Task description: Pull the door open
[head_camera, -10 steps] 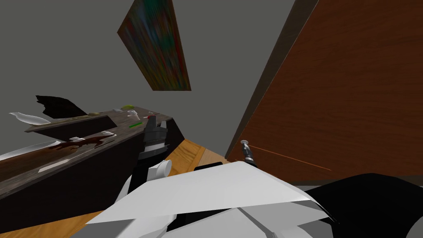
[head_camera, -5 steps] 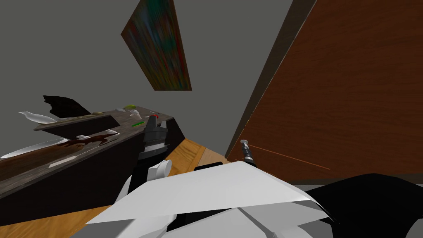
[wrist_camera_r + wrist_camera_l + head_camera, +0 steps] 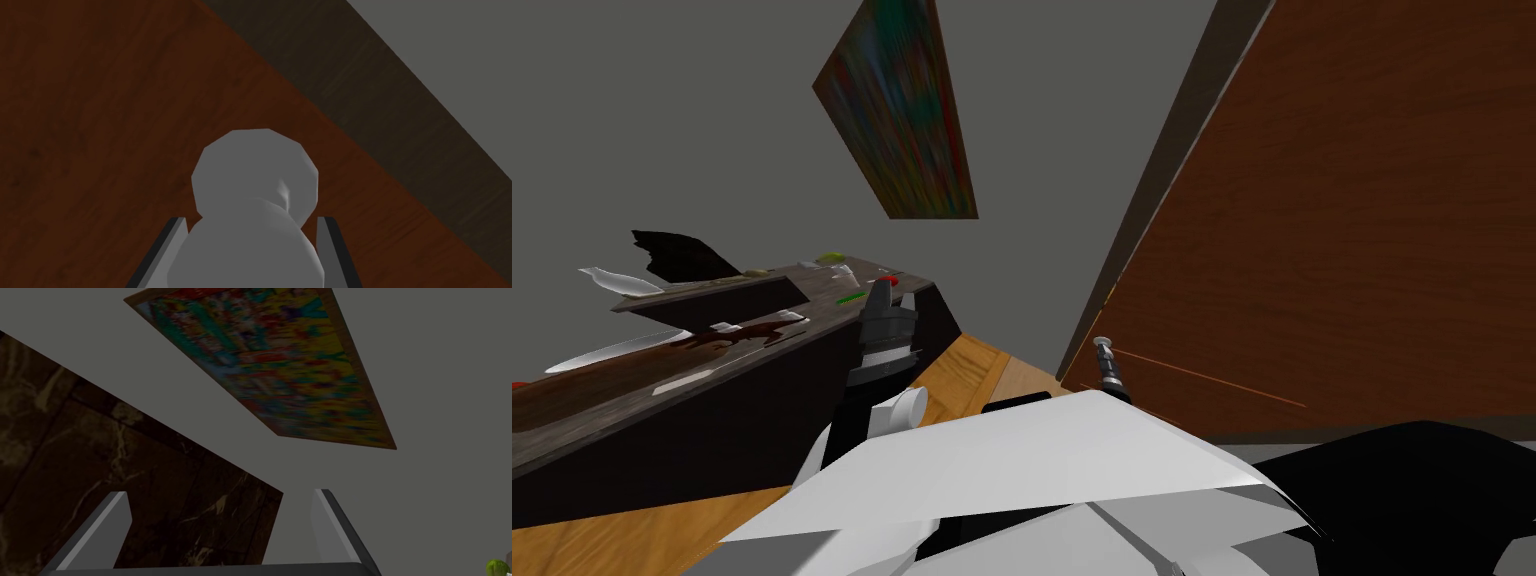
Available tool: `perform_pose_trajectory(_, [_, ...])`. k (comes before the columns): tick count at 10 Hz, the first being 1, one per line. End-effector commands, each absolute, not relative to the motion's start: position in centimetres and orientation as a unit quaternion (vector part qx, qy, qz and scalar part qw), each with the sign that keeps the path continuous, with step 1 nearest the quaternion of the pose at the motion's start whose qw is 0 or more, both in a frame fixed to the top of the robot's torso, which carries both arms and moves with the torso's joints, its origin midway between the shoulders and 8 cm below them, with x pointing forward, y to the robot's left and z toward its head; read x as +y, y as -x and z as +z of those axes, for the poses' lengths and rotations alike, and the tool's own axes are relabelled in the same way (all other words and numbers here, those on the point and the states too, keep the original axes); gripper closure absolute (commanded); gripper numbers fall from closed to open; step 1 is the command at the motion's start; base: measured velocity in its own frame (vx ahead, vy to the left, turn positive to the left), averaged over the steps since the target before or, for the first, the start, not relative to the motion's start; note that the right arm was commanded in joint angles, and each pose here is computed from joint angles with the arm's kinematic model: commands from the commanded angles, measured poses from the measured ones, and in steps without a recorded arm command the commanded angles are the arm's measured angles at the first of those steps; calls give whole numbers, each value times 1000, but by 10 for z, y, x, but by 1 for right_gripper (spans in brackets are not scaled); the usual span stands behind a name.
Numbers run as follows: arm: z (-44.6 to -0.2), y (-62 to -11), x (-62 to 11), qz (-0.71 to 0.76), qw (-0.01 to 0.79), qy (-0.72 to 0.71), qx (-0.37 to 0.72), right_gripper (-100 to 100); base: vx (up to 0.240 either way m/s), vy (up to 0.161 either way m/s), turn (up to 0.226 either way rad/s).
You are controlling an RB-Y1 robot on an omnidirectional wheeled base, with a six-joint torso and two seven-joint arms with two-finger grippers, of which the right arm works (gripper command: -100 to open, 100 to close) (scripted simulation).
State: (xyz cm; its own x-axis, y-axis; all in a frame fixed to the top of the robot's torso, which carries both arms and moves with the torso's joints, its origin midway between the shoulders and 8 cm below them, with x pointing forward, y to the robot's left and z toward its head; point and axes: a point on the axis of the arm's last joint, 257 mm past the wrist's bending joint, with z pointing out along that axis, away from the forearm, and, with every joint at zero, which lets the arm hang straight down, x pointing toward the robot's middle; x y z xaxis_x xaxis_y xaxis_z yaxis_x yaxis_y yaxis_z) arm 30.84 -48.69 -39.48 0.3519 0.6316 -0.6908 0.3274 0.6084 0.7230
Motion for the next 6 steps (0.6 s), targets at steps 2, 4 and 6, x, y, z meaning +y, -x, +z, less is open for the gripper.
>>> perform_pose_trajectory(2, [-398,-313,-482,134,696,-446,546,100,-29,1,12])
perform_pose_trajectory(4, [-398,-315,-482,149,693,-459,536,100,-30,-1,15])
perform_pose_trajectory(6, [-399,-320,-481,175,687,-477,520,100,-47,-5,28])
